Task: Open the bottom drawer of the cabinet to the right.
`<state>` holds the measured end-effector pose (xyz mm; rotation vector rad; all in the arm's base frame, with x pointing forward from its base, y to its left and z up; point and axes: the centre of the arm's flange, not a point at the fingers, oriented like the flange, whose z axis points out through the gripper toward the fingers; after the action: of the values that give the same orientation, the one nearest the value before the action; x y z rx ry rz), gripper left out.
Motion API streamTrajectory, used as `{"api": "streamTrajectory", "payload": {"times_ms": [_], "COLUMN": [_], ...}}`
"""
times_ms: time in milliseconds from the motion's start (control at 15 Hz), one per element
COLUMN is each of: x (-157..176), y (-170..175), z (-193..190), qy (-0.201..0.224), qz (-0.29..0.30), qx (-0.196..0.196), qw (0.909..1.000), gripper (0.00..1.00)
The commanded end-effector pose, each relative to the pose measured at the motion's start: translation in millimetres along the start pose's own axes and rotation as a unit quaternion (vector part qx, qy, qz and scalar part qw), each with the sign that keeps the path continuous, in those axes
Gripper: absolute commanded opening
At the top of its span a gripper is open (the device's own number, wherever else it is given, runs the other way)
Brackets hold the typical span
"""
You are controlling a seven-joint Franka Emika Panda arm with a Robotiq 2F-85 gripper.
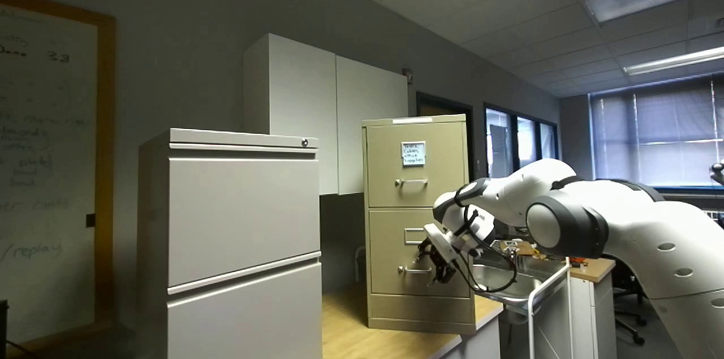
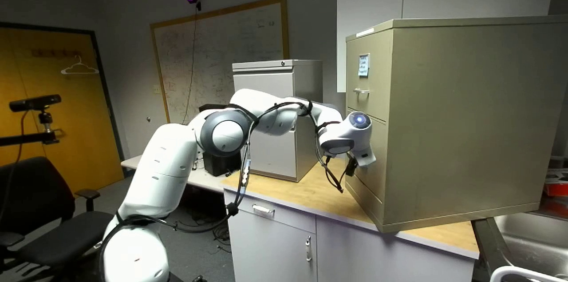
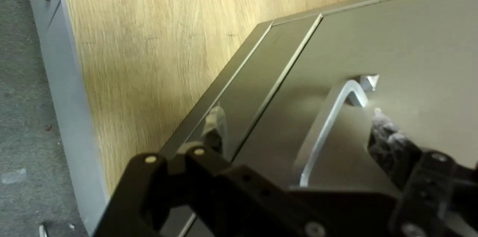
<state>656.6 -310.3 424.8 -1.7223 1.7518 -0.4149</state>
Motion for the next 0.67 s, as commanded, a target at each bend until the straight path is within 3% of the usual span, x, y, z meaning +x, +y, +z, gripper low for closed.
{"api": "streamTrajectory", "payload": {"times_ms": [0,267,400,600], "x": [8.7,14.8,9.7,-7.0], "y": [-3.3,11.1,7.2,-1.1], "z": [37.2,39.3,27.2,-5.4], "qy": [-0.017,-0.01,0.02,0.083], "qz": [0.02,0.035,0.043,0.051], "qx": [-0.027,-0.052,-0.087,-0.105], "qw": [0.9993,0.998,0.9951,0.9898], "gripper": [1.0,1.0,1.0,1.0]}}
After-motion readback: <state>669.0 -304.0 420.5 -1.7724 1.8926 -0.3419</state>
